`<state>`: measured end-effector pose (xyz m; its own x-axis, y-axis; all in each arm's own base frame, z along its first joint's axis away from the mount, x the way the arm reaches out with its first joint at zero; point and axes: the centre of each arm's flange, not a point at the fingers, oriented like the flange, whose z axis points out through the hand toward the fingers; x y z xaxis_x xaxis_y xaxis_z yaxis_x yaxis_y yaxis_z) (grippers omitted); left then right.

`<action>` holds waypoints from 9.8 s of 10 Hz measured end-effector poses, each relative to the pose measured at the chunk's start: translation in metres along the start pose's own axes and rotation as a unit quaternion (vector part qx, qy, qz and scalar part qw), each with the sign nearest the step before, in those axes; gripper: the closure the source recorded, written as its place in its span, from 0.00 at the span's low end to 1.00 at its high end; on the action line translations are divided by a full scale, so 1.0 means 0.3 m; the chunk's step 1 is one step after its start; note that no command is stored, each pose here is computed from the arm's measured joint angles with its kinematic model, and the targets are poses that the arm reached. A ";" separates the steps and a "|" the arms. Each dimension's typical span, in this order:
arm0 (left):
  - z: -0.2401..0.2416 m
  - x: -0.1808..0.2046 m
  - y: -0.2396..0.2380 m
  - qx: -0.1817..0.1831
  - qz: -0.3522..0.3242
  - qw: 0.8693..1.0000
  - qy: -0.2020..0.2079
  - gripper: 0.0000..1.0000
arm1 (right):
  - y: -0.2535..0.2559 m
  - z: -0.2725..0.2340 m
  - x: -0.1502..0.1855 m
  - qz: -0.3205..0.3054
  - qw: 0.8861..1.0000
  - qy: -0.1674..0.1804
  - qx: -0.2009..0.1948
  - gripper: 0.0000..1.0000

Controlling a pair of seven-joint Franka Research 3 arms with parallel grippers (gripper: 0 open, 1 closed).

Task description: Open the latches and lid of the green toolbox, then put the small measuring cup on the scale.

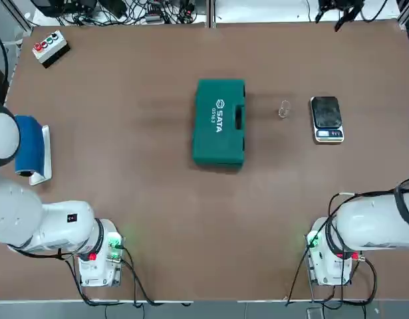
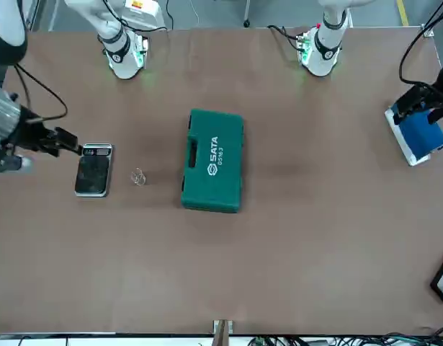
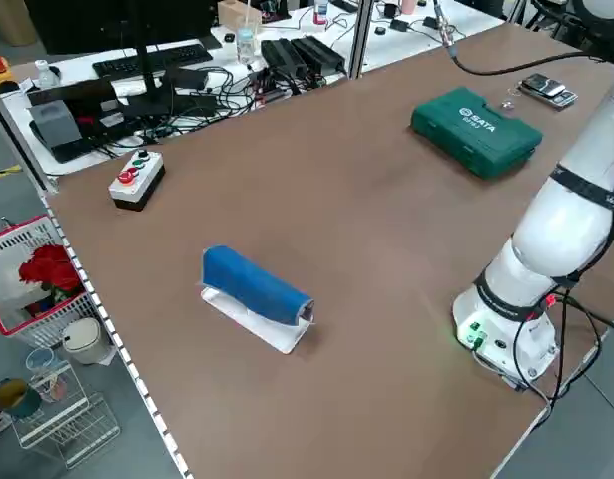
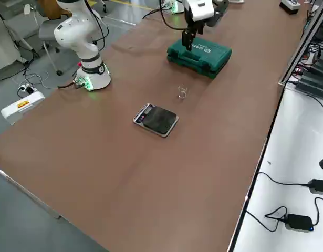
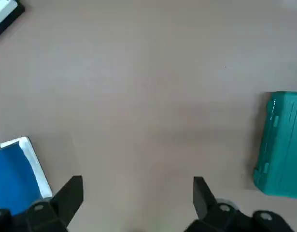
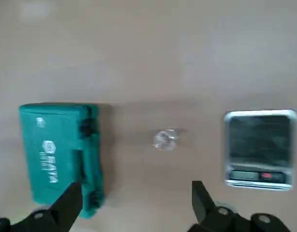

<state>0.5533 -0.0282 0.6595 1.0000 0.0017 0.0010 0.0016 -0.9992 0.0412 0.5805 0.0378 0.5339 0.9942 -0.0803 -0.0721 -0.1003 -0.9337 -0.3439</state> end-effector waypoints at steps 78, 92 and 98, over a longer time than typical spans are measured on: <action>0.838 0.067 0.597 -0.106 -0.070 0.991 -0.051 0.99 | -0.651 1.036 -0.398 0.124 0.933 -0.090 0.327 0.62; 1.003 0.032 0.763 -0.113 -0.058 0.988 -0.089 0.99 | -0.914 0.942 -0.447 0.167 0.924 -0.066 0.336 0.53; 1.064 -0.001 0.742 -0.160 -0.008 0.976 -0.148 0.99 | -1.106 0.992 -0.531 0.192 0.922 -0.036 0.336 0.51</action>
<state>0.5537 -0.2639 0.3499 0.9567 -0.0423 -0.2880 0.0639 -0.9347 0.3496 0.4437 0.4643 0.3807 0.8779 -0.3139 -0.3617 -0.4692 -0.4129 -0.7806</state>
